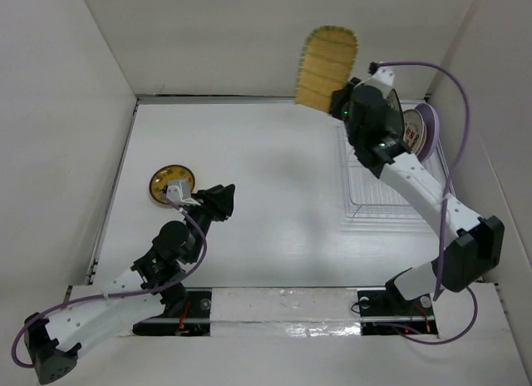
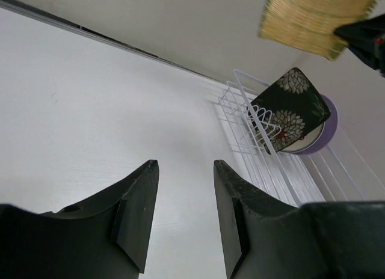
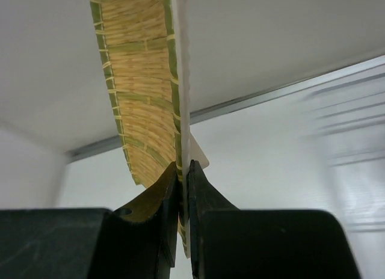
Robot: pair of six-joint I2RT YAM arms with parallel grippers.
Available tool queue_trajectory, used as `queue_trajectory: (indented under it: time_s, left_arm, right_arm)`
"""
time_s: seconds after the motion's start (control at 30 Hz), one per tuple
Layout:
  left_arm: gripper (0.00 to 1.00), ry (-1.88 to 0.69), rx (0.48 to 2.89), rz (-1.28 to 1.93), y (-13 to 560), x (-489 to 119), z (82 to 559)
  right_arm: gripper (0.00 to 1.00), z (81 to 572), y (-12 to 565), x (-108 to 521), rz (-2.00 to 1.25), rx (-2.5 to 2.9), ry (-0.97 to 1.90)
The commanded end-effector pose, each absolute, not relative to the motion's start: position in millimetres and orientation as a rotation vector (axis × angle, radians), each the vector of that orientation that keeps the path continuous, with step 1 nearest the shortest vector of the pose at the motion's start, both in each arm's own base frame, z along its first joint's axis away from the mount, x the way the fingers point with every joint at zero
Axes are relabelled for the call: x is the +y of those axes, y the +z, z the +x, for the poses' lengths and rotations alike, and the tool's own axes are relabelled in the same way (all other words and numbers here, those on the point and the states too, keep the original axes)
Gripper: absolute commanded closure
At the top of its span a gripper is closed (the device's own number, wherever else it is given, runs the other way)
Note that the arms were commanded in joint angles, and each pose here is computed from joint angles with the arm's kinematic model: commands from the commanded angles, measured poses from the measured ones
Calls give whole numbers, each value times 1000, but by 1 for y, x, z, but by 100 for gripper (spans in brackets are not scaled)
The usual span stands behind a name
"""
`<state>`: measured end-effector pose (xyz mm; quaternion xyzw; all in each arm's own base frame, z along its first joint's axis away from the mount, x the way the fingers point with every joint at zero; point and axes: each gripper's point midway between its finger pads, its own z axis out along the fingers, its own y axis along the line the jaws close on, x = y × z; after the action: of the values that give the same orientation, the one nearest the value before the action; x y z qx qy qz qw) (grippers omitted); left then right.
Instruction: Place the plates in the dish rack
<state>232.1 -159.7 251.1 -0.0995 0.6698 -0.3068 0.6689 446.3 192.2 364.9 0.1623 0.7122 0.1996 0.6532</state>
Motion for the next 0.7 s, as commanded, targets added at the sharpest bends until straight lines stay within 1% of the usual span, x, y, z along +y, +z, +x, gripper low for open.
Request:
queue_trajectory:
  time_s: [0.0, 0.07, 0.13, 0.2, 0.27, 0.4, 0.53, 0.67]
  left_arm:
    - [61, -681, 1464, -201, 258, -163, 236]
    - [61, -700, 1473, -171, 253, -169, 234]
    - [61, -713, 1490, -147, 245, -174, 233]
    - [61, -705, 1516, -137, 234, -175, 232]
    - [61, -706, 1513, -143, 236, -173, 232]
    - [61, -718, 1488, -160, 241, -168, 229]
    - [61, -720, 1474, -174, 242, -164, 227]
    - [61, -722, 1476, -173, 243, -164, 227]
  right_arm:
    - [100, 424, 348, 98, 257, 1753, -83]
    - [100, 418, 366, 54, 279, 1747, -249]
    - [100, 412, 361, 29, 273, 1809, -362]
    - [100, 410, 361, 16, 252, 1850, -474]
    - [100, 406, 360, 3, 272, 1867, -586]
    - [100, 412, 357, -1, 270, 1891, -671]
    - [100, 425, 330, -4, 250, 1954, -796]
    - [100, 433, 311, -5, 227, 2000, -836]
